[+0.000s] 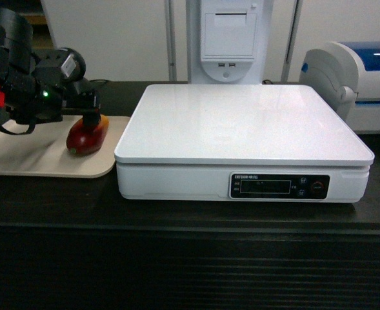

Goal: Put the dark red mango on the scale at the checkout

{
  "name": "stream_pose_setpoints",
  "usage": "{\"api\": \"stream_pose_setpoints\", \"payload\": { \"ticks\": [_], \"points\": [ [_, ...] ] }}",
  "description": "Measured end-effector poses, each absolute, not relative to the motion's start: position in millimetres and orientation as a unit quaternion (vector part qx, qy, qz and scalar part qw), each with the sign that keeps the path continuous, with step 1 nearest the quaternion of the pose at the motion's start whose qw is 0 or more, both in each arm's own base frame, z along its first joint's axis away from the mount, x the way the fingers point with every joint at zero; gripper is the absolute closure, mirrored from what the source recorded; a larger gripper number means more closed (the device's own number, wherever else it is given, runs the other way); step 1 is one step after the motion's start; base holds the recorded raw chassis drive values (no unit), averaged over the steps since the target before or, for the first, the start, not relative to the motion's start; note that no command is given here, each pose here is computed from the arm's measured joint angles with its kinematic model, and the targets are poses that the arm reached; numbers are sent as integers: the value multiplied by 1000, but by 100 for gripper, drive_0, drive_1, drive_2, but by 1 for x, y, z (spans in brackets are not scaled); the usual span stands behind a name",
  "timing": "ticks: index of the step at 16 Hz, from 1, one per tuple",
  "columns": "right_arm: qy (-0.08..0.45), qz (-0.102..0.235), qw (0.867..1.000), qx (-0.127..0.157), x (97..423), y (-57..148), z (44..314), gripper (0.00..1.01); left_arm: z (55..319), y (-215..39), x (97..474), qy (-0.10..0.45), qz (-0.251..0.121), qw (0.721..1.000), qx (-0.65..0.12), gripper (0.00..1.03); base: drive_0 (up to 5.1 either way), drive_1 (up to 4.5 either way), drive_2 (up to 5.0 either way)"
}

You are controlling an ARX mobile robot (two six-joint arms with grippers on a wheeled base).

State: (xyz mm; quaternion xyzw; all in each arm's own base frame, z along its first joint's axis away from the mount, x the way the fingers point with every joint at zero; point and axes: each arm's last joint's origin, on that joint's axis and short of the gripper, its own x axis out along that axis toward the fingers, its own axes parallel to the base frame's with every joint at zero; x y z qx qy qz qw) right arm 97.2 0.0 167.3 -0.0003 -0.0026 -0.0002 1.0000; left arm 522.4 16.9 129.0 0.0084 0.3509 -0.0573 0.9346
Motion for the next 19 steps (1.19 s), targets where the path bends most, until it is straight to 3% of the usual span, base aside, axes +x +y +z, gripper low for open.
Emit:
{"api": "stream_pose_setpoints", "payload": {
  "ticks": [7,8,9,10,13,15,19],
  "points": [
    [-3,0,1000,0,97,0,167,3,97,13,525,398,-72,915,10,5,0,0,0],
    [-3,0,1000,0,97,0,167,3,99,14,527,395,-77,915,25,26,0,0,0],
    [-3,0,1000,0,97,0,167,3,99,14,527,394,-77,915,29,36,0,0,0],
    [-3,0,1000,0,97,0,167,3,99,14,527,391,-77,916,31,41,0,0,0],
    [-3,0,1000,0,97,0,167,3,106,10,517,377,-79,922,45,42,0,0,0],
    [-3,0,1000,0,97,0,167,3,130,2,505,347,-88,932,54,42,0,0,0],
    [-3,0,1000,0,97,0,167,3,233,-50,463,202,-148,965,72,42,0,0,0]
  ]
}}
